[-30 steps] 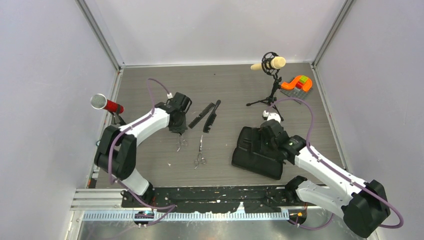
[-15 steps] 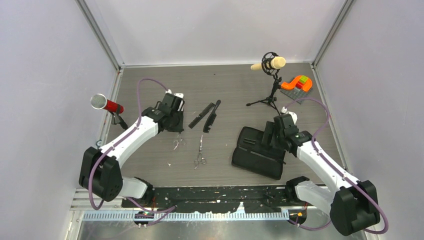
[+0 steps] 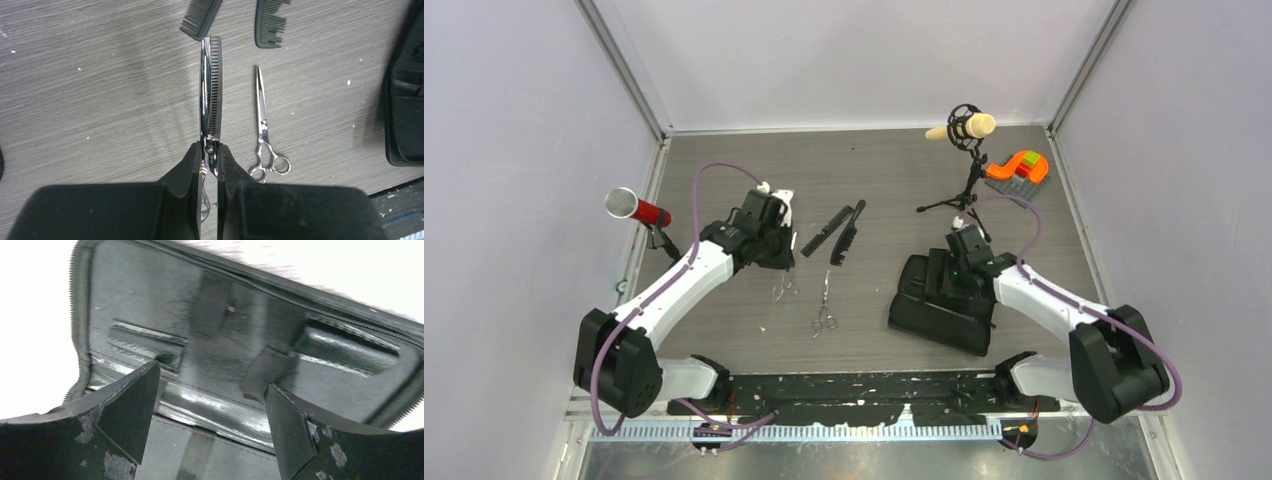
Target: Sort the hair-cutting tools
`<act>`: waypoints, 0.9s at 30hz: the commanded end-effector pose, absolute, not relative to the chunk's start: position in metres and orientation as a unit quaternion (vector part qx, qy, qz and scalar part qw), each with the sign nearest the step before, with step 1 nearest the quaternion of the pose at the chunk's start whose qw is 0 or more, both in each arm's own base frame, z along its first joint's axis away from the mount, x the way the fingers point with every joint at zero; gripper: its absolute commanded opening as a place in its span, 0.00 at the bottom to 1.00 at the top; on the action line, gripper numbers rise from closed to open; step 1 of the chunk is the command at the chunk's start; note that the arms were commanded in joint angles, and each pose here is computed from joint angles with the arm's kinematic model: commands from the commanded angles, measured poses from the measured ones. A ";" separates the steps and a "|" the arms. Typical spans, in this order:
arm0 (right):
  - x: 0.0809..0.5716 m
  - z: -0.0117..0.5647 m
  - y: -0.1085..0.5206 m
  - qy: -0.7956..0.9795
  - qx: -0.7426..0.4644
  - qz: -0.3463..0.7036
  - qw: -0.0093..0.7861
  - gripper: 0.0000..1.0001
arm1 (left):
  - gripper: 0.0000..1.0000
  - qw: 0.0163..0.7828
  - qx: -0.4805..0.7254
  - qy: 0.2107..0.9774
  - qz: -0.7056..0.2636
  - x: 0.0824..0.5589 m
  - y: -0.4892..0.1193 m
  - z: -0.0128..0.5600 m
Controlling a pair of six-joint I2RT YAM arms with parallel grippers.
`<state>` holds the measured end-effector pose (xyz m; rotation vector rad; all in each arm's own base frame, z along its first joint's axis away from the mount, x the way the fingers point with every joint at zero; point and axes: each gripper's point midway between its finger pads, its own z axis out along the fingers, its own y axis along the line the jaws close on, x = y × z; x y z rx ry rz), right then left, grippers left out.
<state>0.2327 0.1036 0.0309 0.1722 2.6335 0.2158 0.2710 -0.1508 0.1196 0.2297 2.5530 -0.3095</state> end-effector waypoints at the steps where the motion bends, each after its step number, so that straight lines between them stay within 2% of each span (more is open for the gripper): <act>1: 0.259 0.048 0.150 0.953 0.022 0.133 0.273 0.84 | 0.00 0.301 0.095 0.936 -0.158 0.270 -0.163 0.134; 8: 0.261 0.064 0.208 0.939 -0.054 0.194 0.279 0.84 | 0.00 0.300 0.100 0.931 -0.181 0.262 -0.170 0.136; 15: 0.253 0.088 0.231 0.918 -0.104 0.248 0.293 0.83 | 0.00 0.304 0.134 0.920 -0.206 0.253 -0.189 0.142; 20: 0.247 0.140 0.246 0.873 -0.122 0.325 0.343 0.84 | 0.00 0.308 0.178 0.910 -0.213 0.247 -0.208 0.147; 27: 0.243 0.199 0.259 0.827 -0.084 0.407 0.378 0.82 | 0.00 0.325 0.250 0.882 -0.232 0.234 -0.240 0.165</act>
